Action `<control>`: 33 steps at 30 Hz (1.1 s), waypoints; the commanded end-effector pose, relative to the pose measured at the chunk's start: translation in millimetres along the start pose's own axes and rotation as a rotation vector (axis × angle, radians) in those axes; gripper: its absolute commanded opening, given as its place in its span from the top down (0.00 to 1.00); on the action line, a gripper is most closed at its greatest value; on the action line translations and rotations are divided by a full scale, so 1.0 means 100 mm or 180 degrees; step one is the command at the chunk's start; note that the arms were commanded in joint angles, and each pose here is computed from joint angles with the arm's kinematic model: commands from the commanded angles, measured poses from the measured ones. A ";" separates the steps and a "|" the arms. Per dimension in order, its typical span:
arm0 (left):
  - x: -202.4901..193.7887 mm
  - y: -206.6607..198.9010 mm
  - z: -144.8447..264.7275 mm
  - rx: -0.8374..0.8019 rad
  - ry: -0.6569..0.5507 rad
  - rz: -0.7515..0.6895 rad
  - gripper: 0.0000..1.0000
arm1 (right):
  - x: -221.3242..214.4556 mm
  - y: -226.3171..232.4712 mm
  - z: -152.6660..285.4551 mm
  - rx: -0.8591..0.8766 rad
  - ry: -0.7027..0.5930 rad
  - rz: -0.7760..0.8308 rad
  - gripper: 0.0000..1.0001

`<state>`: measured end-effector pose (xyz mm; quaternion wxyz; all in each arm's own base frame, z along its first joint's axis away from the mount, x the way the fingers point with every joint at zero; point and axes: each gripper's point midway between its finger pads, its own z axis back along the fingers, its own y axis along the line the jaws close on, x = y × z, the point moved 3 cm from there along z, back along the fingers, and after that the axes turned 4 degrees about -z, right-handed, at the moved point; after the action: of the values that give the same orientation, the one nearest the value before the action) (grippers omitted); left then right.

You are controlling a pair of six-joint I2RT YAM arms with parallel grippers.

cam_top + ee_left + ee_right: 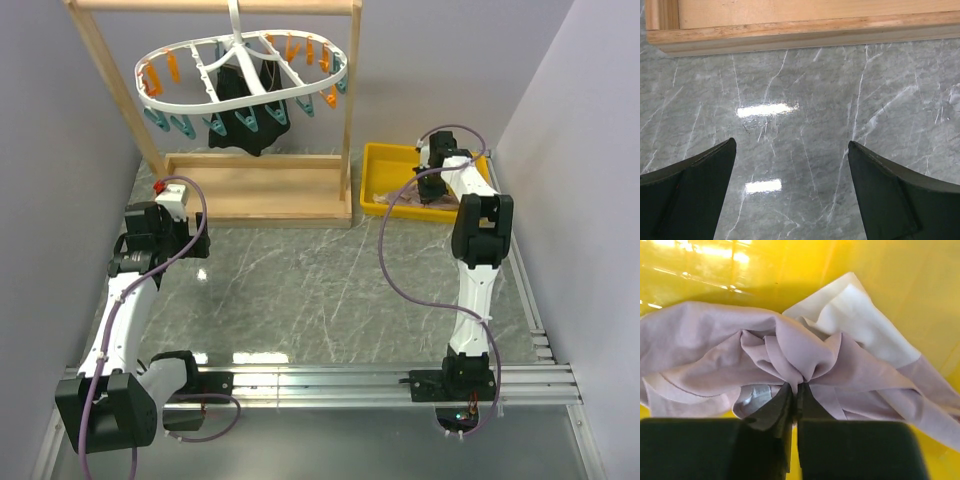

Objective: Clip the underwear to the hanger

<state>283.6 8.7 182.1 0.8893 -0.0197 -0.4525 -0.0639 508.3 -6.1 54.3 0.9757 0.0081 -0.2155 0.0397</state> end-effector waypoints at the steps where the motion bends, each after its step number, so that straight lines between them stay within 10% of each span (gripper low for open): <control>1: 0.19 0.03 0.08 0.0045 -0.0154 -0.0095 0.01 | 0.22 -0.10 0.31 -0.0083 -0.0220 -0.0007 1.00; 20: 0.39 -0.22 0.12 -0.0610 -0.0016 -0.0021 0.01 | 0.54 0.67 2.47 0.0929 -0.1310 0.0271 1.00; 33: 0.35 -0.39 0.18 -0.1044 0.0044 -0.0189 0.01 | -0.79 2.12 1.94 0.1366 -0.0581 0.1316 1.00</control>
<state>282.6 -26.7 205.0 0.8888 -0.1385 -0.4154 -0.1349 356.0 172.6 205.9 0.9102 0.1814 -0.2789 0.2465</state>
